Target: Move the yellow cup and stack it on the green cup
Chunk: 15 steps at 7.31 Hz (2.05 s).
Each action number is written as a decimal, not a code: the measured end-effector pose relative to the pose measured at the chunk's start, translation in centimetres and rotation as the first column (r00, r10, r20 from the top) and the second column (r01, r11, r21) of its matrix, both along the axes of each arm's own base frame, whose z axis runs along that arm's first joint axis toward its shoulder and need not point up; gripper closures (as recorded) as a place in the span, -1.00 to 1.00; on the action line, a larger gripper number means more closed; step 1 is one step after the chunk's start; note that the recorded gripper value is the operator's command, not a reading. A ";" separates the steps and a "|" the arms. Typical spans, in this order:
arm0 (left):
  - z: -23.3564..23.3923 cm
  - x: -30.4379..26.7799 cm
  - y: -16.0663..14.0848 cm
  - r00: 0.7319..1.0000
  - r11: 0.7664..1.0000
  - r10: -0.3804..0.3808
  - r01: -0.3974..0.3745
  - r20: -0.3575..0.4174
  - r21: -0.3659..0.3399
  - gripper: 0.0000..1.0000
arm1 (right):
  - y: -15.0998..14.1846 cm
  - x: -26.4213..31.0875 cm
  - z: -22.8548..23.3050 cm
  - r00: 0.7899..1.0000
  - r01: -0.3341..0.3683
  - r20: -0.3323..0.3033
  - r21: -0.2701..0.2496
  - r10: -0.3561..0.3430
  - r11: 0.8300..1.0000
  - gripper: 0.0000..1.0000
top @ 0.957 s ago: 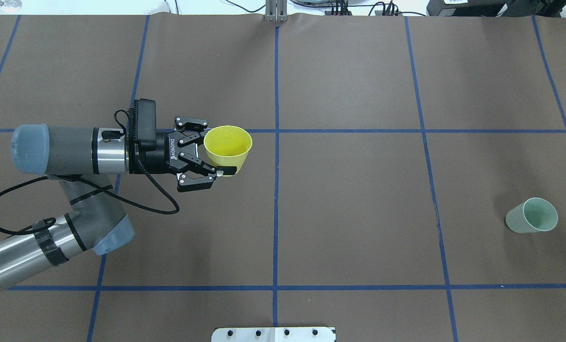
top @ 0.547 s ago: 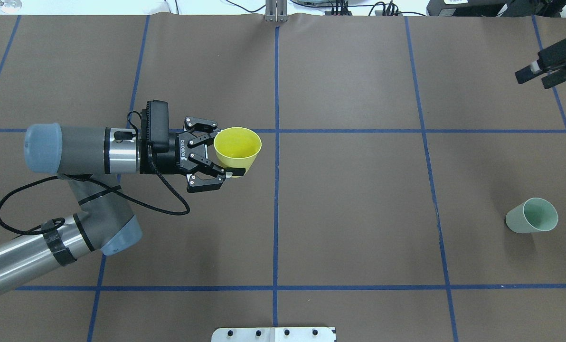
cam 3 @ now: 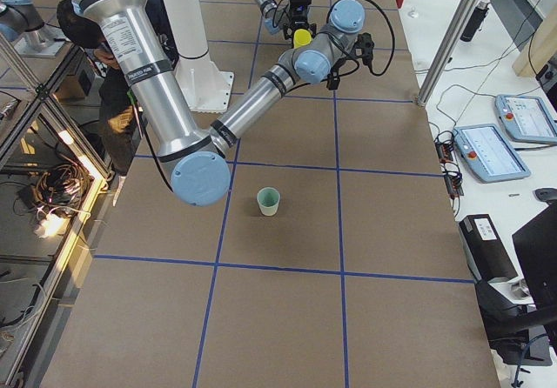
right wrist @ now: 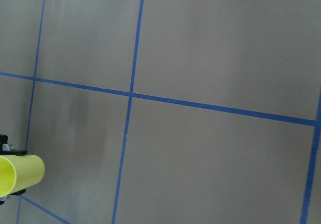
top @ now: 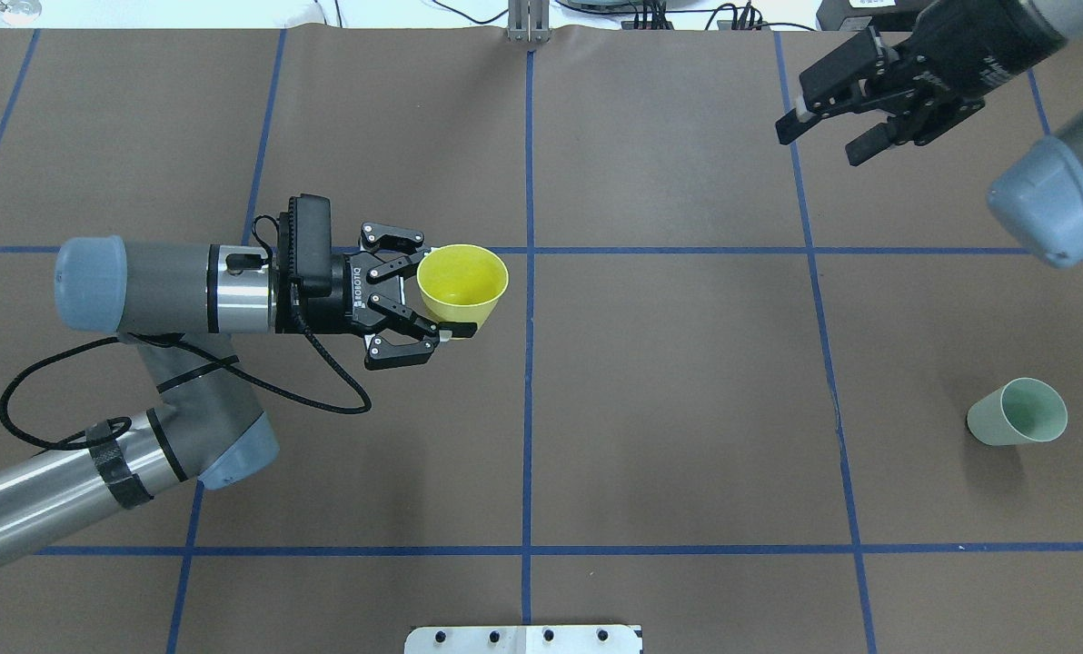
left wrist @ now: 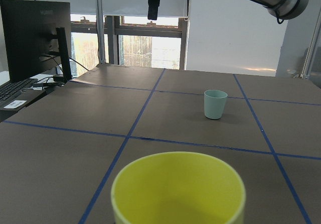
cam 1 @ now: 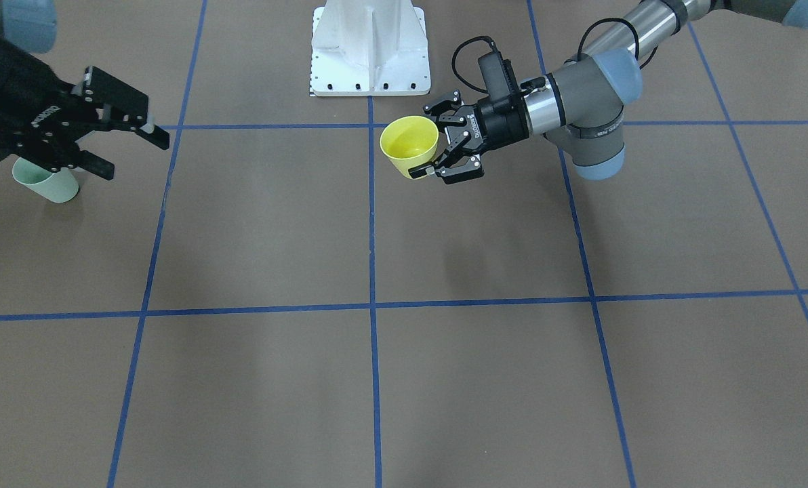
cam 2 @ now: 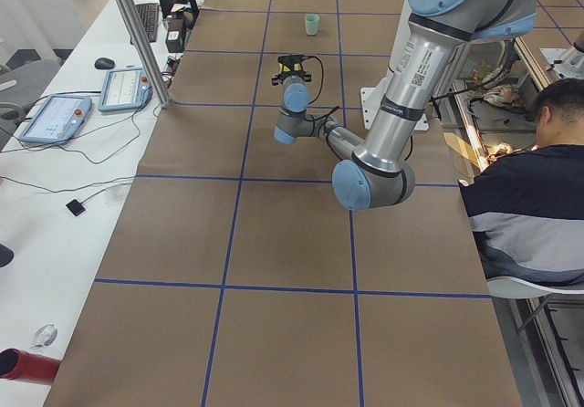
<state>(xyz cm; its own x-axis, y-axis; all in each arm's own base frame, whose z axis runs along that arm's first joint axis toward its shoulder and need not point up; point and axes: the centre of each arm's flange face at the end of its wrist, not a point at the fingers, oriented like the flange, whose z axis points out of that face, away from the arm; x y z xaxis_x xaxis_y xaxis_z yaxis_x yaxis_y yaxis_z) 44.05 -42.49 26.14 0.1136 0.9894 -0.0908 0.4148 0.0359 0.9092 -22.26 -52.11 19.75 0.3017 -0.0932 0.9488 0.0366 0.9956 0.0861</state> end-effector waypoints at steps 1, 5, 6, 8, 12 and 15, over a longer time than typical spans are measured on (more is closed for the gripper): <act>-0.1 0.0 -0.1 1.000 0.998 -0.030 0.030 0.006 0.050 0.79 | 1.1 -3.5 -2.3 1.000 0.003 0.004 -0.019 -0.003 1.000 -1.00; 0.2 -0.1 -0.5 0.990 0.973 -0.139 0.132 0.027 0.189 0.41 | 6.9 -15.1 -7.5 1.000 -0.020 -0.001 -0.057 0.020 0.998 -1.00; 0.1 0.1 -0.6 0.989 0.973 -0.141 0.132 0.034 0.187 0.41 | 8.1 -17.1 -8.6 0.999 -0.035 -0.001 -0.061 0.035 0.998 -1.00; 0.0 0.2 -0.6 0.989 0.975 -0.139 0.129 0.044 0.179 0.40 | 9.5 -20.1 -10.4 0.997 -0.073 -0.004 -0.058 0.073 0.996 -1.00; 0.5 0.2 -0.5 0.989 0.977 -0.137 0.126 0.054 0.170 0.34 | 8.6 -22.8 -10.7 0.990 -0.136 -0.046 -0.053 0.134 0.989 -1.00; 0.7 0.3 -0.5 0.989 0.978 -0.135 0.124 0.057 0.169 0.32 | 7.5 -24.0 -11.1 0.985 -0.163 -0.068 -0.052 0.159 0.985 -1.00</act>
<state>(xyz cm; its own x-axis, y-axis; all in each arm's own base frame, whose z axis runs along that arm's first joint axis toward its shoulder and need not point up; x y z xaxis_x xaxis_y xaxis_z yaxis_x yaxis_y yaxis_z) 44.37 -42.98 26.83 0.2419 0.9666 0.0840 0.3430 -0.1662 0.9245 -46.21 -44.63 8.62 0.3677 0.0149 0.9298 -0.1210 0.9921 0.0320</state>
